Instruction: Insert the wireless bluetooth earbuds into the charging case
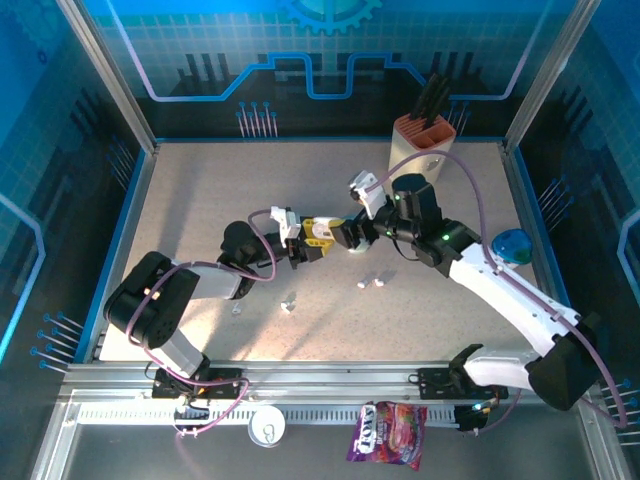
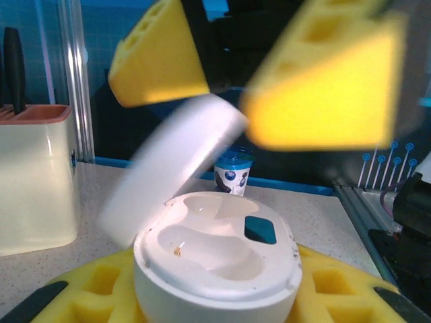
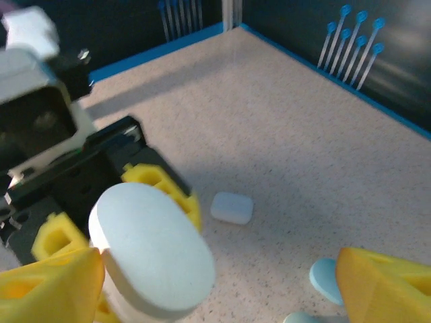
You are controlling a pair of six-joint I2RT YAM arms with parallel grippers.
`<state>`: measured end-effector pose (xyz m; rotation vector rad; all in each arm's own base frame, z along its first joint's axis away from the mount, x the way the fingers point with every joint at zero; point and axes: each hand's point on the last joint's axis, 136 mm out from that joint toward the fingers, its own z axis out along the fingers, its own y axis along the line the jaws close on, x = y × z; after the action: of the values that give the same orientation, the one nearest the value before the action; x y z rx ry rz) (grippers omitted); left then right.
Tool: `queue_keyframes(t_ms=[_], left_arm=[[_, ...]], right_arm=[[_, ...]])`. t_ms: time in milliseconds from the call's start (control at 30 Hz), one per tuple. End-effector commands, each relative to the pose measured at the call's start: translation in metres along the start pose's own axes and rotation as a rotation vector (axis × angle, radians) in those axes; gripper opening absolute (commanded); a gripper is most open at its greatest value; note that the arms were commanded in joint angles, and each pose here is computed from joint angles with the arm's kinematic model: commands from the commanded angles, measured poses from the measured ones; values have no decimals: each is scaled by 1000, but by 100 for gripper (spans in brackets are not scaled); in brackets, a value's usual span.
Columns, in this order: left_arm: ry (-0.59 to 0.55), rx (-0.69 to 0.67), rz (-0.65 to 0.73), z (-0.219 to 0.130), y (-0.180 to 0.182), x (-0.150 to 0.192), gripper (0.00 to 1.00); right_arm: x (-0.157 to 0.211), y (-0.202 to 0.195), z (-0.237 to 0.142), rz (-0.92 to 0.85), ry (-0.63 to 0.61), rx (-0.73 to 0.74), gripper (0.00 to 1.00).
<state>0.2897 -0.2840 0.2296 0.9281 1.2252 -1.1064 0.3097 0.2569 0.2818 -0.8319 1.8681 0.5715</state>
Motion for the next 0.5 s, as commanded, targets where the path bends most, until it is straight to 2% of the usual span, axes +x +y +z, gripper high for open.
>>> queue_keyframes(t_ms=[0,300,400,467], left_arm=[[-18,54,66,0,-14,-5,33],[-8,2,76,-2,-5,3,34],[-8,-18,80,-4,-1,4,35],[-8,-22,82,-4,0,3,35]], right_arm=[[-6,-22,-8,80,-46,81,87],[2,-32,-32,253,-98,80,85],[27,-47,-37,428,-63,122,81],[55,-59,-36,596,8,144,77]])
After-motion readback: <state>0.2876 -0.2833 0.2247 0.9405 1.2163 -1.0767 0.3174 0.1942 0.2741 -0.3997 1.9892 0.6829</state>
